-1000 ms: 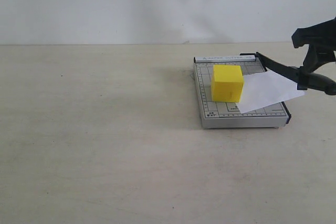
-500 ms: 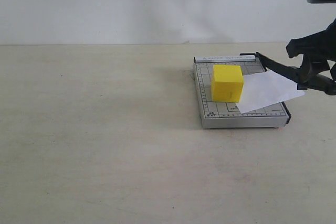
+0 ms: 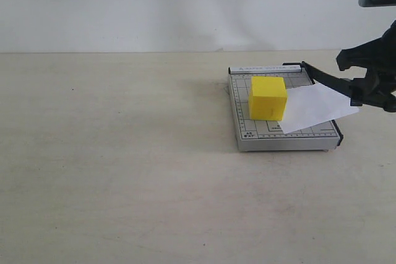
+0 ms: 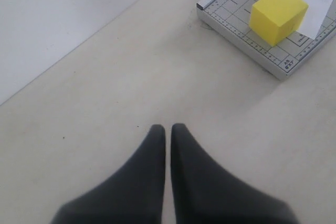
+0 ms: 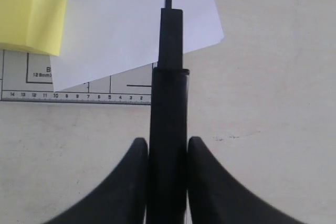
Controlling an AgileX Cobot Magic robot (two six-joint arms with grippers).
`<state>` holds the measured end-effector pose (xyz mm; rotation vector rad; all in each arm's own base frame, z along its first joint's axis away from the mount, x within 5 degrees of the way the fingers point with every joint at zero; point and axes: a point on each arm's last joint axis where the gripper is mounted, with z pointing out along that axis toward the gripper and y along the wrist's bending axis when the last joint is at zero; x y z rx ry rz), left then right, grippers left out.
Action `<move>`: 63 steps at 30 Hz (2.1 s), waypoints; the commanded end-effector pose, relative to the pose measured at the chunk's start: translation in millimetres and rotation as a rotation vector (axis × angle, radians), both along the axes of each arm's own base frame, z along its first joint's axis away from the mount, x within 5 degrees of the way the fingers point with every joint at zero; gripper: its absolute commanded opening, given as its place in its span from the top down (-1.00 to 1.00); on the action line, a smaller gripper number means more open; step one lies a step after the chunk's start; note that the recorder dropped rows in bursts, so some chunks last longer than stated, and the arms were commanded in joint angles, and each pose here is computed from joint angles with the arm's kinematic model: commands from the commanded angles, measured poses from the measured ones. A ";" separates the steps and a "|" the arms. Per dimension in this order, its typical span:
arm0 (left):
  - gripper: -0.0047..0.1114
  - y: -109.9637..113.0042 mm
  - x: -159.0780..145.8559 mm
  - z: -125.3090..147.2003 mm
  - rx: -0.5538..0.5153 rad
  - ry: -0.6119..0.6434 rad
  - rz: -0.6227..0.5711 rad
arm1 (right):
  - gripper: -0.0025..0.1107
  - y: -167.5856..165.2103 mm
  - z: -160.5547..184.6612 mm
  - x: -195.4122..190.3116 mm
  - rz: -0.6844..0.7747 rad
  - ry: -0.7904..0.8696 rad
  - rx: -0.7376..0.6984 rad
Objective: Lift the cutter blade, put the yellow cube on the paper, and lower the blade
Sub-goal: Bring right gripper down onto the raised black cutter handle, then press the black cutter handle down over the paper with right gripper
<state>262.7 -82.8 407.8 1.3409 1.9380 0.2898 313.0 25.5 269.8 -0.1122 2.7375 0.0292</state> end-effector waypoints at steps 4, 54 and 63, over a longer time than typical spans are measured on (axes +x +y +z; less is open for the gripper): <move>0.84 0.1 -1.8 1.6 -0.015 -0.013 -0.004 | 0.72 -1.0 -13.5 -4.9 0.012 0.017 -0.012; 0.84 -1.1 -1.5 2.3 -0.032 -0.019 -0.006 | 0.72 -2.6 -111.5 -41.3 -0.038 0.064 0.019; 0.84 -1.2 -1.2 2.6 -0.034 -0.023 -0.006 | 0.72 -3.5 -56.8 -51.9 -0.039 -0.159 0.042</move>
